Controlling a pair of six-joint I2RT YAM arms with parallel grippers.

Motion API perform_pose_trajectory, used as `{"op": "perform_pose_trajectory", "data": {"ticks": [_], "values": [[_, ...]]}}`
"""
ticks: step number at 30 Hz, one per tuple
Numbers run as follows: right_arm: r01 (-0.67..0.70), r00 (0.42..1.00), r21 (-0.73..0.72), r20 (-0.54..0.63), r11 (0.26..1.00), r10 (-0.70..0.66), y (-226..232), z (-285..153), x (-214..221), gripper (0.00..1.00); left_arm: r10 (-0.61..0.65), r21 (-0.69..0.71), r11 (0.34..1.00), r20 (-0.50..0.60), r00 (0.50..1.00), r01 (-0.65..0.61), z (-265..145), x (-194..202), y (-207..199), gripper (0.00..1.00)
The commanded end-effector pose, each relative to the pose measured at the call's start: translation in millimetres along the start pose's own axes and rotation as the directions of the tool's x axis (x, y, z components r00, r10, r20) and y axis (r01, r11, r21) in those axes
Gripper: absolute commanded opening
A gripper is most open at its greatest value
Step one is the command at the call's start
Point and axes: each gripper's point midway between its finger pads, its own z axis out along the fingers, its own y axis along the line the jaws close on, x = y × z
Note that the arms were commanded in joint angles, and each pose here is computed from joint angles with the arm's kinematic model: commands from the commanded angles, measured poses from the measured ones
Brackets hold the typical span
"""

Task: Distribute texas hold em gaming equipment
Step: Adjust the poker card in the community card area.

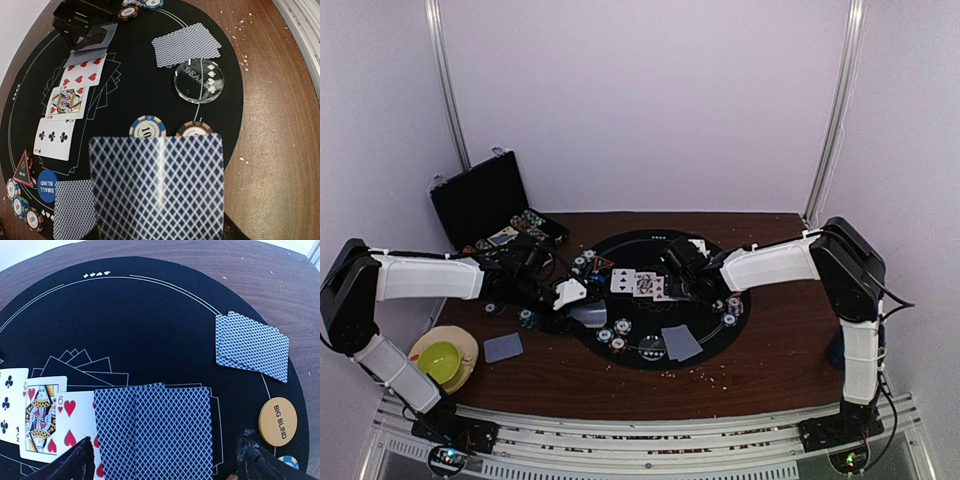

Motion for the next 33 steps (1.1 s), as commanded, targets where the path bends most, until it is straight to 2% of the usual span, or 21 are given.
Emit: {"op": "perform_pose_trajectory", "data": {"ticks": [1, 17, 33], "values": [[0.02, 1.0, 0.034, -0.009, 0.999, -0.02, -6, 7, 1, 0.98, 0.023, -0.019, 1.0, 0.032, 0.999, -0.022, 0, -10, 8, 0.53], [0.056, 0.997, 0.072, -0.058, 0.996, -0.052, -16, 25, 18, 0.98, 0.023, -0.019, 1.0, 0.033, 0.999, -0.023, -1, -10, 7, 0.53], [0.039, 0.999, 0.118, -0.023, 0.992, -0.037, -31, 16, 8, 0.98, 0.022, -0.018, 1.0, 0.034, 0.999, -0.021, -1, -10, 7, 0.53]]}}
